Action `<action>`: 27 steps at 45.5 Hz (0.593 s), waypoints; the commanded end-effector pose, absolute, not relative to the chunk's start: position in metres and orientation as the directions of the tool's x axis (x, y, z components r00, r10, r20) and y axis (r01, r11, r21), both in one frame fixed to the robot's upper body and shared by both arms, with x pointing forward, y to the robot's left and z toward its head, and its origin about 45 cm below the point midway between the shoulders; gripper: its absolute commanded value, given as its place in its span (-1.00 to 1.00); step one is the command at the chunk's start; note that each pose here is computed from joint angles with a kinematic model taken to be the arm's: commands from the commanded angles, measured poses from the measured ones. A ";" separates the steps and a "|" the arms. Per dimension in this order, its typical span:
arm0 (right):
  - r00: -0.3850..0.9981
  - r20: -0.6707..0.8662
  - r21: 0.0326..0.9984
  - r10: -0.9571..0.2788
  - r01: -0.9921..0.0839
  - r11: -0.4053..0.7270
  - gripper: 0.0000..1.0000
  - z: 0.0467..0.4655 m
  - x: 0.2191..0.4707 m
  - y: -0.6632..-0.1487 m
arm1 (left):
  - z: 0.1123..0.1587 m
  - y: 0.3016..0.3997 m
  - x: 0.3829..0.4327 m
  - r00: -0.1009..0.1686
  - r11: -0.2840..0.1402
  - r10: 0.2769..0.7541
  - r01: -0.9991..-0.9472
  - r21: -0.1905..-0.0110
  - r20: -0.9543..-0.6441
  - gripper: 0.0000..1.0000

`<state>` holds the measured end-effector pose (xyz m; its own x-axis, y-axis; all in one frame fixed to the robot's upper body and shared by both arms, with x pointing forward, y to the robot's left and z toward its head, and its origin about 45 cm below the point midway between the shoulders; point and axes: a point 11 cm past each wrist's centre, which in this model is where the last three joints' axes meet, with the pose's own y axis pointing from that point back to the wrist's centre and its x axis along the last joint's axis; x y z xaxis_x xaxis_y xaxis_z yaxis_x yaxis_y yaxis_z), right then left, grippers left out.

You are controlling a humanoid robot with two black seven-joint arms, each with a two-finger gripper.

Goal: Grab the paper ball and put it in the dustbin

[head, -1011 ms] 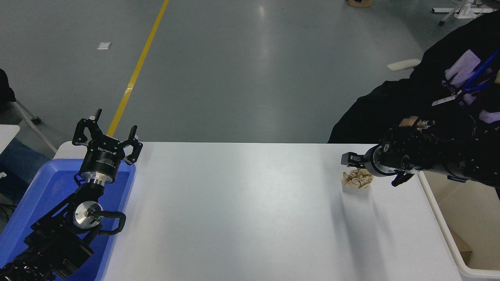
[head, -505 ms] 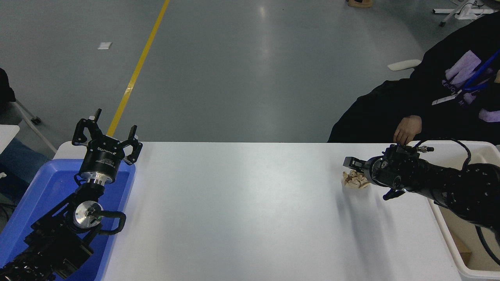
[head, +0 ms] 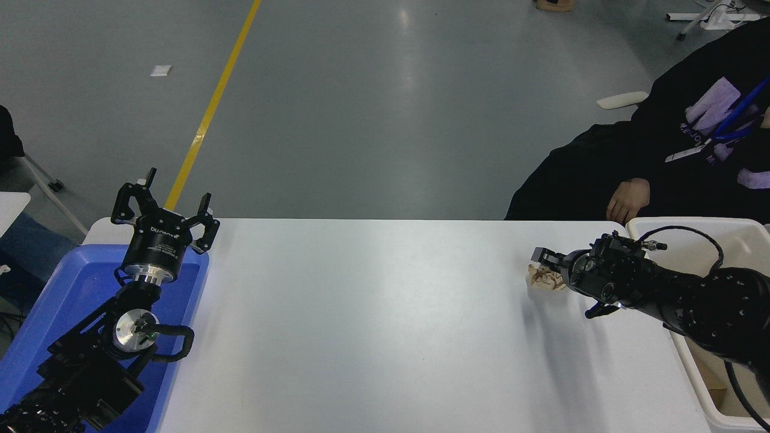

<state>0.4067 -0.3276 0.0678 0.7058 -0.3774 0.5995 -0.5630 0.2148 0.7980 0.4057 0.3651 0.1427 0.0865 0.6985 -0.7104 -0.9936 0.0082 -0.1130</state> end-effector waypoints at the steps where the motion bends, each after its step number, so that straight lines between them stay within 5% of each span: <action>1: 0.701 0.603 0.796 -0.382 -0.563 0.223 0.87 0.064 0.404 -0.329 | 0.1427 0.3651 0.4058 0.087 0.008 0.698 -0.994 -0.113 -0.710 0.96; 13: 0.683 0.599 0.795 -0.419 -0.570 0.207 0.85 0.065 0.405 -0.324 | 0.1427 0.3651 0.4058 0.087 0.008 0.698 -0.994 -0.113 -0.710 0.96; 27: 0.673 0.581 0.803 -0.458 -0.566 0.187 0.41 0.062 0.404 -0.318 | 0.1427 0.3651 0.4058 0.087 0.008 0.698 -0.994 -0.113 -0.710 0.96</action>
